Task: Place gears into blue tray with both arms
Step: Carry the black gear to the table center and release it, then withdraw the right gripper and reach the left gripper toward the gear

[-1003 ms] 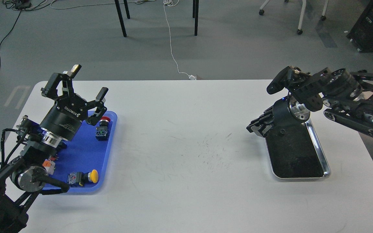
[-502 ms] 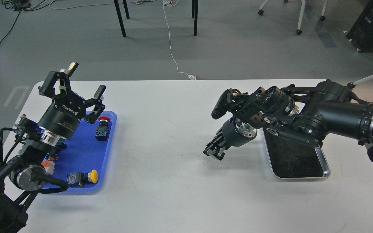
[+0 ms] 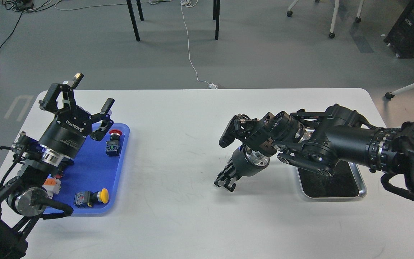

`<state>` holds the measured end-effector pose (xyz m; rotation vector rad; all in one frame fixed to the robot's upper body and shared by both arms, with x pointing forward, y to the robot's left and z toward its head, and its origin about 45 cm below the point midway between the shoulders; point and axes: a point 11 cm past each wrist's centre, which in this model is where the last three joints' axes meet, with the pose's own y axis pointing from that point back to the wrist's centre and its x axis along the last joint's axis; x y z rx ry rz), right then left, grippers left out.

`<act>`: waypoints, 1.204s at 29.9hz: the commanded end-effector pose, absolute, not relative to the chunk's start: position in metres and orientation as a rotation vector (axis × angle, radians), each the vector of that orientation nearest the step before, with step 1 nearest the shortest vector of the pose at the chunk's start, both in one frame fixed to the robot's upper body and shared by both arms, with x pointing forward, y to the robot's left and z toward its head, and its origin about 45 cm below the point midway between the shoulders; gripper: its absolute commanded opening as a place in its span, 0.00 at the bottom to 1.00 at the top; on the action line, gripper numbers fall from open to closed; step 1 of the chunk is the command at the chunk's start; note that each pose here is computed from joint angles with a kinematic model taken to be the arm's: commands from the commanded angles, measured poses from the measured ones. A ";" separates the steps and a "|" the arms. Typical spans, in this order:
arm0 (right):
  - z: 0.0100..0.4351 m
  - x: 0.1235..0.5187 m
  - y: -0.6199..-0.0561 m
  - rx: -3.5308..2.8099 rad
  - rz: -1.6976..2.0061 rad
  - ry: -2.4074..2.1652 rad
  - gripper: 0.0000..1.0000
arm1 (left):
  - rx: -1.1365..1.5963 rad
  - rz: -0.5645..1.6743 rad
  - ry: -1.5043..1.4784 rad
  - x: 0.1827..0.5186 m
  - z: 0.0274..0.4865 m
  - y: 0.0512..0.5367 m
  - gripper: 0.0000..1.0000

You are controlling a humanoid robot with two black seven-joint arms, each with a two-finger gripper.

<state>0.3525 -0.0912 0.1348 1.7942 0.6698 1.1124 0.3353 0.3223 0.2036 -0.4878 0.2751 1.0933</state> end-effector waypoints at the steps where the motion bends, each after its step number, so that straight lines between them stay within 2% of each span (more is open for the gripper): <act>1: 0.129 0.353 -0.092 1.787 1.098 0.665 0.22 | -0.486 1.094 0.276 0.335 0.203 0.323 0.98; 4: 0.129 0.352 -0.089 1.792 1.104 0.667 0.22 | -0.483 1.096 0.279 0.334 0.202 0.323 0.98; 7: 0.129 0.353 -0.090 1.791 1.102 0.664 0.29 | -0.484 1.096 0.280 0.333 0.201 0.323 0.98; 10: 0.130 0.354 -0.090 1.794 1.113 0.657 0.49 | -0.484 1.097 0.279 0.333 0.202 0.323 0.98; 14: 0.135 0.356 -0.088 1.821 1.107 0.632 0.62 | -0.484 1.097 0.279 0.333 0.202 0.323 0.98; 17: 0.143 0.361 -0.086 1.852 1.098 0.597 0.76 | -0.484 1.097 0.279 0.333 0.202 0.323 0.98; 23: 0.183 0.392 -0.108 1.863 1.087 0.465 0.92 | -0.475 1.098 0.274 0.333 0.202 0.326 0.98; 30: 0.235 0.419 -0.171 1.989 0.991 0.169 0.95 | -0.443 1.091 0.239 0.337 0.210 0.332 0.98; 32: 0.249 0.423 -0.196 2.115 0.889 -0.007 0.96 | -0.435 1.090 0.228 0.338 0.213 0.334 0.98; 36: 0.247 0.416 -0.248 2.388 0.548 -0.403 0.96 | -0.349 1.058 0.157 0.339 0.216 0.333 0.98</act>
